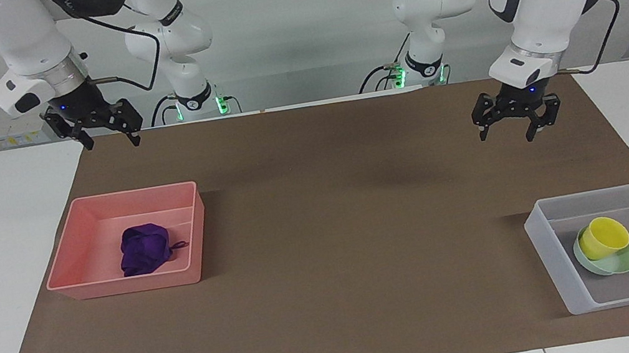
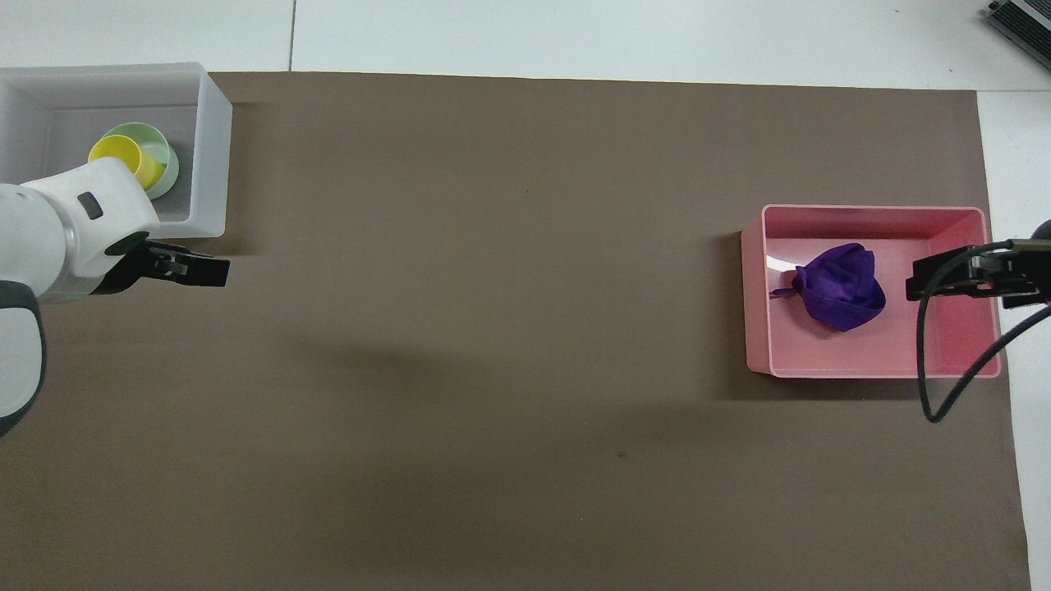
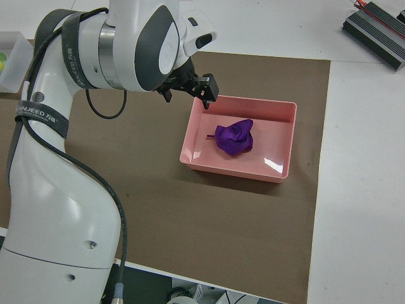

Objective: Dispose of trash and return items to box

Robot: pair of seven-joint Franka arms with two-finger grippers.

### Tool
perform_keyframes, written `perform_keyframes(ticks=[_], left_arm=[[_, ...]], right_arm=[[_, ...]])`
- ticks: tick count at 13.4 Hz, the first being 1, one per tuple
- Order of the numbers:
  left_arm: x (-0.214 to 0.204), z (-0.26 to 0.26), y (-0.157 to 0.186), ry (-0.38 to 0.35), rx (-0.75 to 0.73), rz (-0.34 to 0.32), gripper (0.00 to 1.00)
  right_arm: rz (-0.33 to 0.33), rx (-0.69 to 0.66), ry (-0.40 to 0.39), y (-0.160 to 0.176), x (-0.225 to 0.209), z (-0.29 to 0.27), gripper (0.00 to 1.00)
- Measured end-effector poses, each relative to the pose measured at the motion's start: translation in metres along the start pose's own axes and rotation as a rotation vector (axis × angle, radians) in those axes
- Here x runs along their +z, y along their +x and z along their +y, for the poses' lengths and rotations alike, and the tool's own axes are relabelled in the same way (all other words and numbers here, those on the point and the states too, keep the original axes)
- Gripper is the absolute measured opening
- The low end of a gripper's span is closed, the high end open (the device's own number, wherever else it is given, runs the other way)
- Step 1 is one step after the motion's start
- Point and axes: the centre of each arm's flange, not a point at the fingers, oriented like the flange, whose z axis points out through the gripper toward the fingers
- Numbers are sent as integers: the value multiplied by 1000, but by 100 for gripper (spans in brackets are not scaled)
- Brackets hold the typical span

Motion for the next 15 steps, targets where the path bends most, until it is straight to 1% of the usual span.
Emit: perform_keyframes(ticks=[2, 4, 8, 11, 15], left_arm=[[-19, 0, 6, -2, 2, -2, 100], [-41, -2, 17, 3, 7, -22, 100], [-67, -9, 35, -3, 8, -92, 100], [-61, -10, 32, -12, 3, -142, 100], [-54, -14, 28, -11, -36, -159, 100]], right_arm=[[-3, 0, 0, -1, 1, 0, 100], [-6, 0, 0, -1, 2, 0, 100], [-8, 0, 0, -2, 3, 0, 100], [-2, 0, 0, -1, 3, 0, 100], [1, 0, 0, -1, 3, 0, 100]])
